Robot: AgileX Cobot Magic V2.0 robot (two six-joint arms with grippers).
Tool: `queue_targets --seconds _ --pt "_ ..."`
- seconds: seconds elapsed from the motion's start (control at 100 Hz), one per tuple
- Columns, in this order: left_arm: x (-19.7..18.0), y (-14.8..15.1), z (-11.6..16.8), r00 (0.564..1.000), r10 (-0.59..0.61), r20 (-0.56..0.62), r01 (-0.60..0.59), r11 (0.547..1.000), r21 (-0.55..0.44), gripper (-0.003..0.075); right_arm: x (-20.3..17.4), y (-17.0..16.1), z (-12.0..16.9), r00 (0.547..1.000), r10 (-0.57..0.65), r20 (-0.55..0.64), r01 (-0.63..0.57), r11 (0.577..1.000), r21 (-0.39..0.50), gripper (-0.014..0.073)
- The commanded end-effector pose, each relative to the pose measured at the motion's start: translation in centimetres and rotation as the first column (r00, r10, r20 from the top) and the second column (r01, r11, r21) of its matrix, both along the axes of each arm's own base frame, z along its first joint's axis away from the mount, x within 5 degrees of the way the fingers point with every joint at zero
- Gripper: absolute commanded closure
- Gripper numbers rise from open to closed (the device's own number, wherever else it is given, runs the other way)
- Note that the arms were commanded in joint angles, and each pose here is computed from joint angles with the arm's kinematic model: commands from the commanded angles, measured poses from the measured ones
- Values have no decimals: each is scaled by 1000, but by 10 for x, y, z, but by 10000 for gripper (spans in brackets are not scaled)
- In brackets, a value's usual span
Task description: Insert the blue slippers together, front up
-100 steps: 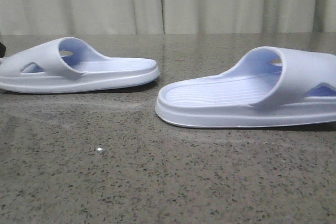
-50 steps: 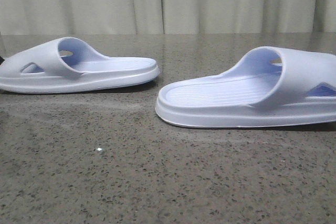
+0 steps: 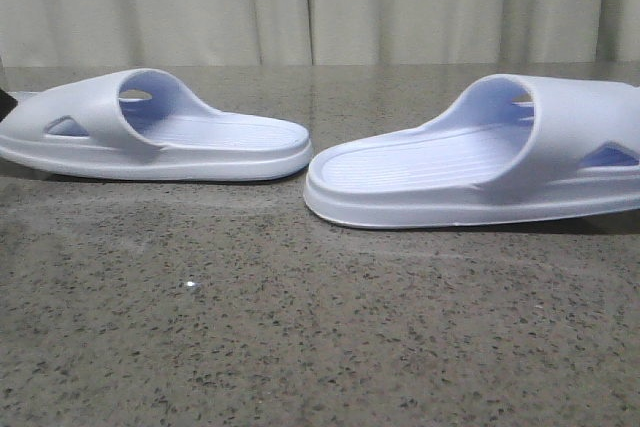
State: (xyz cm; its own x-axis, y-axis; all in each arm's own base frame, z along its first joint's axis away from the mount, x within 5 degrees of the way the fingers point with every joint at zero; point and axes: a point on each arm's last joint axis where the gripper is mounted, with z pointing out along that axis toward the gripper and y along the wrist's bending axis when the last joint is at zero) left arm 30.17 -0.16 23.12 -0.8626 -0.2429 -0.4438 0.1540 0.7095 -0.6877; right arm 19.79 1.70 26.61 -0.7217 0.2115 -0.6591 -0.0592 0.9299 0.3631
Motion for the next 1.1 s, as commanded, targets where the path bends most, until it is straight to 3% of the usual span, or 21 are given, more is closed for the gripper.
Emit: queue_targets --seconds 0.0,0.23,0.52,0.66,1.09 --pt "1 -1 20 998 3 68 0 999 -40 705 8 -5 21 988 -78 130 75 997 25 697" --pt "2 -2 21 997 11 70 -7 998 -56 705 10 -5 48 965 -126 231 108 990 89 697" --pt "3 -9 34 991 11 131 17 978 -209 705 14 -4 76 943 -138 304 102 986 133 697" --pt "4 -9 36 990 19 138 13 974 -226 705 15 -4 89 931 -142 337 96 984 150 697" --pt "3 -13 44 987 10 161 42 946 -321 705 40 12 75 960 -15 278 -69 954 291 697"
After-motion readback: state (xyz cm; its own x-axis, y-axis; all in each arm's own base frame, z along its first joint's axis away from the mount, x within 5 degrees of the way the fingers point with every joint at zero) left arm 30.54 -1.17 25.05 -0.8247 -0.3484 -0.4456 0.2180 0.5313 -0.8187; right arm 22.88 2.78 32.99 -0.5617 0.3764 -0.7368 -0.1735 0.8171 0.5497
